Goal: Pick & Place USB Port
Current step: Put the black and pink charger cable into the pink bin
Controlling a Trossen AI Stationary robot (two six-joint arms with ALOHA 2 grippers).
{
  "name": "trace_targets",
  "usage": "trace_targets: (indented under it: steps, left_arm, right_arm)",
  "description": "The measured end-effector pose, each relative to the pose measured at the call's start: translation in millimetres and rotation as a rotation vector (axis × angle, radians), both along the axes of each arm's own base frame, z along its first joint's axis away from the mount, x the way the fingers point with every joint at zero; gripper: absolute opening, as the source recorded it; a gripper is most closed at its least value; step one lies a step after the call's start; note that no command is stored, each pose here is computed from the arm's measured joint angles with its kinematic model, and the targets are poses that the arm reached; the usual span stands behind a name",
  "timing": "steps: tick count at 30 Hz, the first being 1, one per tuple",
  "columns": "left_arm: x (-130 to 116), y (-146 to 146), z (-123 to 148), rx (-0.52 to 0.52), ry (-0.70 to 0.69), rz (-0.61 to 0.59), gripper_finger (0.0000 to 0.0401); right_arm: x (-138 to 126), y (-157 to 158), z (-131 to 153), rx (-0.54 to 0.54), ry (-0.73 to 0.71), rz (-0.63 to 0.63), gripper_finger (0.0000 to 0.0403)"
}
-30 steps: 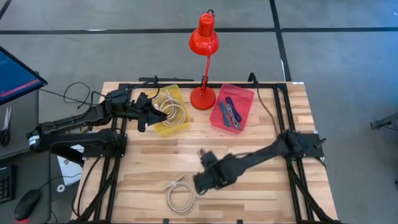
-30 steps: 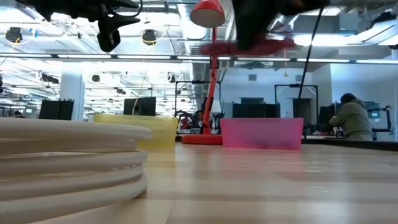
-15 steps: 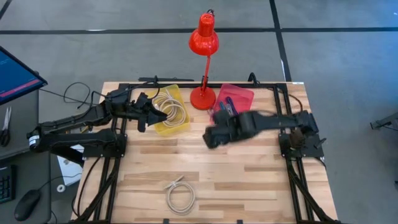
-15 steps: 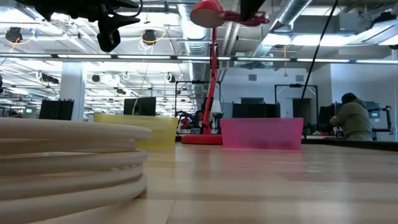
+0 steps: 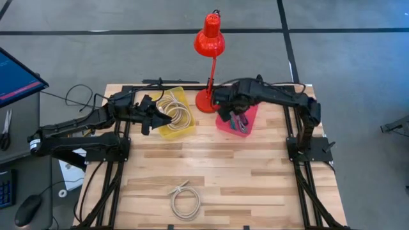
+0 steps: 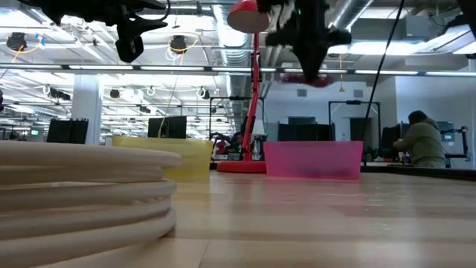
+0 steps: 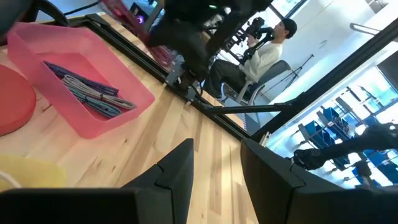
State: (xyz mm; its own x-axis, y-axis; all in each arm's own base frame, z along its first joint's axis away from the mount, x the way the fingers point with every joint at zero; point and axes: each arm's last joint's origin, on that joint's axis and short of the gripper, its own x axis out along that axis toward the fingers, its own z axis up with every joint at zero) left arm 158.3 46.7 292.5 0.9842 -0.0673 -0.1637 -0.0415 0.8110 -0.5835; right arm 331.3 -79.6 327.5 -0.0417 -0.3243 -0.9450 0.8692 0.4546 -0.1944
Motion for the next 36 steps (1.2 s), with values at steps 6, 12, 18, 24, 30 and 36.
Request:
trace_targets:
  steps: [6,12,18,24,30,36]
  left_arm:
    - [0,0,0,0.000,0.000,0.000,0.0131]
    - [0,0,0,0.000,0.000,0.000,0.0131]
    - [0,0,0,0.000,0.000,0.000,0.0131]
    - [0,0,0,-0.001,0.001,0.000,0.0131]
    - [0,0,0,0.000,0.001,0.000,0.0131]
    - [0,0,0,0.000,0.001,0.000,0.0131]
  right_arm:
    - [-8,-32,-25,0.075,0.047,-0.032,0.0000]
    - [-12,-56,-54,0.115,0.018,-0.058,0.0000]
    - [-19,-74,-87,0.166,-0.014,-0.098,0.0000]
    - [-35,-88,-112,0.201,0.019,-0.148,0.0000]
    - [-45,-94,-128,0.228,0.024,-0.183,0.0000]
    - [-39,-98,-133,0.190,-0.056,-0.177,0.0022]
